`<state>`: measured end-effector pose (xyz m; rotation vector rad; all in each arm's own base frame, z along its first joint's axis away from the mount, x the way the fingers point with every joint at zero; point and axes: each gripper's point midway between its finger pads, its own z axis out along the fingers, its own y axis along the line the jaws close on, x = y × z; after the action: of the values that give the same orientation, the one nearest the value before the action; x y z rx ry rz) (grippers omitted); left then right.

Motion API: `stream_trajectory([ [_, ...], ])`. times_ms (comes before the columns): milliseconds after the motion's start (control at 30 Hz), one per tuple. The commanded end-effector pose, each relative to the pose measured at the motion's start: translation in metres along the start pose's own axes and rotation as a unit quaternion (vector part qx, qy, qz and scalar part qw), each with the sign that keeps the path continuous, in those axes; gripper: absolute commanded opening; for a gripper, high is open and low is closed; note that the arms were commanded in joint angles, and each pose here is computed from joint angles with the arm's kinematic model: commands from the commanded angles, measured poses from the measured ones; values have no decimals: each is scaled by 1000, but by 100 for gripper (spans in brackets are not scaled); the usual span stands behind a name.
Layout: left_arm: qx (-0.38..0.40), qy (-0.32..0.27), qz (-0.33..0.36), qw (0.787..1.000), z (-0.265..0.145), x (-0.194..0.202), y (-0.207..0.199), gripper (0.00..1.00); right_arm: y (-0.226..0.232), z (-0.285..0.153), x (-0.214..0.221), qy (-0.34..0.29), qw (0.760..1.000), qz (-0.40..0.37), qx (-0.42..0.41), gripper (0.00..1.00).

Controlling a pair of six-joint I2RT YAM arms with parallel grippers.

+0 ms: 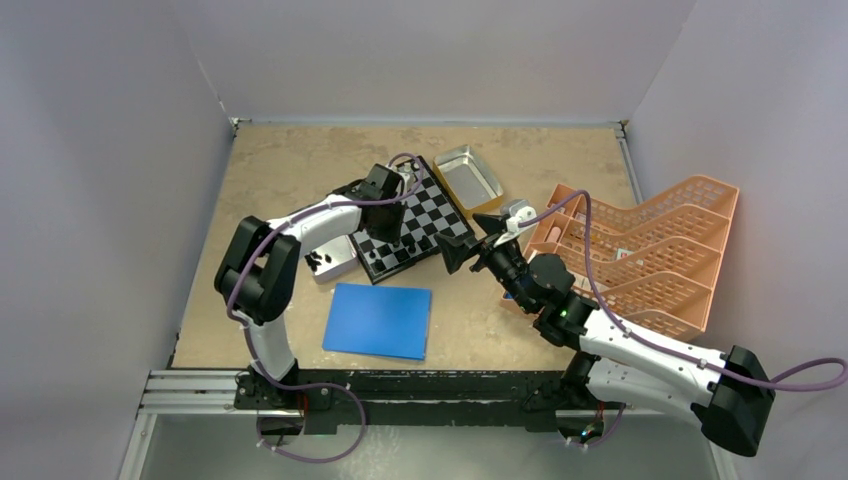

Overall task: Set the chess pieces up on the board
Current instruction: Place the chess piece on the chessboard.

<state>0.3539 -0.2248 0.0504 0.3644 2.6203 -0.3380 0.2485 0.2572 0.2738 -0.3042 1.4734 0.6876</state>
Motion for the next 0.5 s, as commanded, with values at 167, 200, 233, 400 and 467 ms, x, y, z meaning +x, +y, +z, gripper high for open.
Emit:
stream_trajectory([
  [167, 6, -16, 13, 1000, -7, -10, -8, 23, 1, 1, -14, -25, 1000, 4, 4, 99],
  [200, 9, -18, 11, 1000, -9, -12, -9, 24, 1, 1, -14, -25, 1000, 5, 3, 99],
  [233, 12, -21, 11, 1000, -12, -13, -10, 24, 1, 2, -13, -23, 1000, 4, 2, 99],
  [400, 19, -39, -1, 999, -27, -24, -16, 25, 7, 3, -12, -17, 1000, 7, -12, 99],
  [467, 23, -48, -8, 999, -34, -31, -19, 26, 7, 3, -13, -17, 1000, 6, -12, 99],
])
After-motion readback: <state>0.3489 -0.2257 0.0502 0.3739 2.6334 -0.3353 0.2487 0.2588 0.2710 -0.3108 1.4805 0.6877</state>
